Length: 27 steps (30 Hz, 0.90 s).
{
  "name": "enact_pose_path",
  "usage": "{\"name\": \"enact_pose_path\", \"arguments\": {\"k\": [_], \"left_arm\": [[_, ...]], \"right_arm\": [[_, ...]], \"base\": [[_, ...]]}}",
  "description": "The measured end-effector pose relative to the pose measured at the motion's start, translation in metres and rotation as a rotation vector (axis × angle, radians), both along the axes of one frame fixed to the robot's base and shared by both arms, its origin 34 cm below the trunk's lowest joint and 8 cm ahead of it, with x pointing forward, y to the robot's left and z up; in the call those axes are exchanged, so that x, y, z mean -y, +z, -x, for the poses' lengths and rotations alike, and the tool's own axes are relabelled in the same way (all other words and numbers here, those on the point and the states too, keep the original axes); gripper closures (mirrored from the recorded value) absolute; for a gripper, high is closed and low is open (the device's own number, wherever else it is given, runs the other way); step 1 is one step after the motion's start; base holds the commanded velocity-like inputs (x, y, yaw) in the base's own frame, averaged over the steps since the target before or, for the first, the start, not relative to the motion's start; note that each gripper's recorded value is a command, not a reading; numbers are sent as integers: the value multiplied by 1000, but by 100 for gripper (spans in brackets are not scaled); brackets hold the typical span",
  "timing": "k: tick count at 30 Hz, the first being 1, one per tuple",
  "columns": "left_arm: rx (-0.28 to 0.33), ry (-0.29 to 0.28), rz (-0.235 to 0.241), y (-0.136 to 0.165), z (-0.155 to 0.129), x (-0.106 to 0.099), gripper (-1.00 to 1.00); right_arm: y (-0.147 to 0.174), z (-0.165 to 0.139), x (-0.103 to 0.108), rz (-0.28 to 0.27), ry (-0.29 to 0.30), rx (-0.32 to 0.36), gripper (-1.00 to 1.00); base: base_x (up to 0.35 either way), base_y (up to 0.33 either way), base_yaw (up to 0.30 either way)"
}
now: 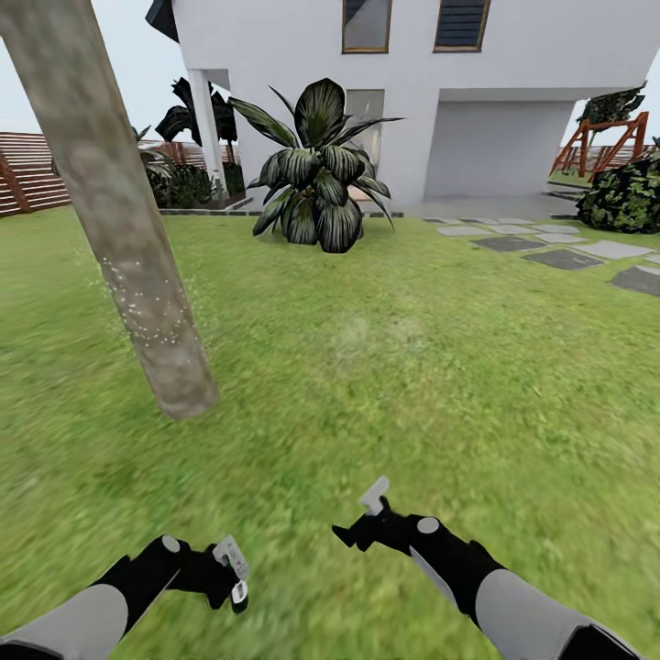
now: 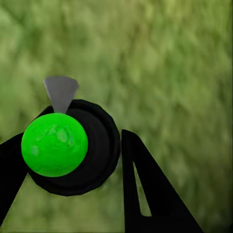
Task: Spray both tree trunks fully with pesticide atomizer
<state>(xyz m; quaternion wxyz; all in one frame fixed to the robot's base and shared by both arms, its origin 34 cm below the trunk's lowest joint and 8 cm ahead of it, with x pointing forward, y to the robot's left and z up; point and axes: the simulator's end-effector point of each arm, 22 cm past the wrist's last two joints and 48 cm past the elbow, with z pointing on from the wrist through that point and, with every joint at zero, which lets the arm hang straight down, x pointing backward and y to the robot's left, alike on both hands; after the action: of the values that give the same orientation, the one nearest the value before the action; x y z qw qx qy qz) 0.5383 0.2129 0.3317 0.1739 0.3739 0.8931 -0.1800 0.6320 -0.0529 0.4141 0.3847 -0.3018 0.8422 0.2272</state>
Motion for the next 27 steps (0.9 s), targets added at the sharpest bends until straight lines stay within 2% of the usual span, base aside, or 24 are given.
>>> {"name": "enact_pose_path", "arguments": {"k": [3,11,16,18,19,20,24,27], "left_arm": [[3,1,23,4,-3,8,100],[25,-34,71,15,-11,44,100],[41,-88,106,26,-15,71,100],[46,-109,118,30,-17,81,100],[5,-216,120,32,0,91,100],[-3,-255,98,30,4,92,100],[-57,-343,100,31,22,97,100],[-79,-375,110,34,29,99,100]], "right_arm": [[2,1,-5,-10,3,-2,-100],[-3,2,14,8,13,-10,-100],[-10,8,29,41,49,-14,-100],[-10,11,26,44,70,-16,-100],[-22,62,10,89,361,-69,-100],[-21,72,6,78,405,-89,-100],[-19,78,3,65,433,-101,-100],[-19,81,3,61,443,-107,-100]], "base": [[0,0,0],[0,0,0],[0,0,0],[0,0,0],[0,0,0],[0,0,0],[0,0,0],[0,0,0]]}}
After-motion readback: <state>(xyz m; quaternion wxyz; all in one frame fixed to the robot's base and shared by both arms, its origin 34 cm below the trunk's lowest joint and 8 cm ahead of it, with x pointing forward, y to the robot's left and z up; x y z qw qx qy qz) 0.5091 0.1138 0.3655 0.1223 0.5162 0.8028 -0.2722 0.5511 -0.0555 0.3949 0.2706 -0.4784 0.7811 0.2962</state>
